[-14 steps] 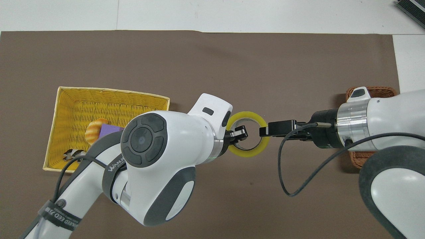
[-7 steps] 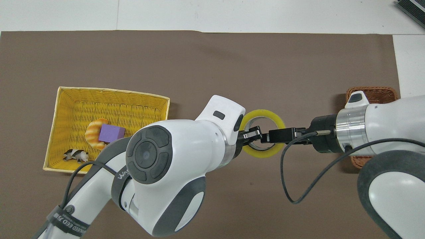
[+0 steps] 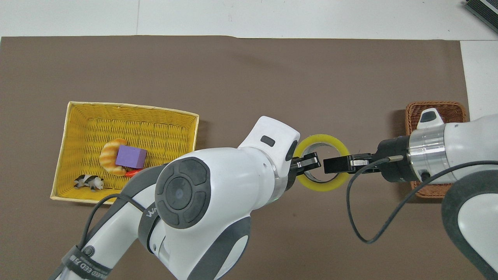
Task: Move tape to another basket
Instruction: 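Grasp the tape with the right gripper and open the left gripper, then carry the tape into the wicker basket while the left gripper withdraws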
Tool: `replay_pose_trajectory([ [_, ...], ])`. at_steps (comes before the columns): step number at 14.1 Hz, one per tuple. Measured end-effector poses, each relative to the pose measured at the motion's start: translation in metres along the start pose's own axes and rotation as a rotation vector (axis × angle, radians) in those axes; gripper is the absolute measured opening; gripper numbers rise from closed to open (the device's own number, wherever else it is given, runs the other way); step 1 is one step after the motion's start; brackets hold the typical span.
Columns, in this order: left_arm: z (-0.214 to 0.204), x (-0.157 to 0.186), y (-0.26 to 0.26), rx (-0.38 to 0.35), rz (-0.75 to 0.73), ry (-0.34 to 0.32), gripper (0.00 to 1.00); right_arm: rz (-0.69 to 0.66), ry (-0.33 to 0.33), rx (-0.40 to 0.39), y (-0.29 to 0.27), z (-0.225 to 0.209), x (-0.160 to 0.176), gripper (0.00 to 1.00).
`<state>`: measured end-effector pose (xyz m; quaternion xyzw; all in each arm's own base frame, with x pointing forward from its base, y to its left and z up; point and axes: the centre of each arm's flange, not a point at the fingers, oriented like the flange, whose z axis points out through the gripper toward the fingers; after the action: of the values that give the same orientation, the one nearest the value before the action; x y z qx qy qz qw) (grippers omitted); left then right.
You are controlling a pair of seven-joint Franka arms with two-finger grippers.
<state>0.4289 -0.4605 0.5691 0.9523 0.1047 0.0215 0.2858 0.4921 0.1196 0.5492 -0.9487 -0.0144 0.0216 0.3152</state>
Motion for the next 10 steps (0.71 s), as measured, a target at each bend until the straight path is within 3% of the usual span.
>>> replay_pose_trajectory([
  [2, -0.011, 0.002, 0.002, -0.015, -0.003, 0.012, 0.65, 0.015, 0.003, 0.0, 0.008, -0.002, 0.001, 0.0],
  [5, -0.034, 0.004, 0.001, -0.022, -0.032, 0.022, 0.99, 0.017, 0.002, 0.0, 0.009, -0.002, 0.001, 0.0],
  [10, -0.08, 0.053, -0.046, 0.071, -0.123, 0.019, 1.0, 0.05, 0.029, 0.003, 0.026, -0.017, 0.005, 0.0],
])
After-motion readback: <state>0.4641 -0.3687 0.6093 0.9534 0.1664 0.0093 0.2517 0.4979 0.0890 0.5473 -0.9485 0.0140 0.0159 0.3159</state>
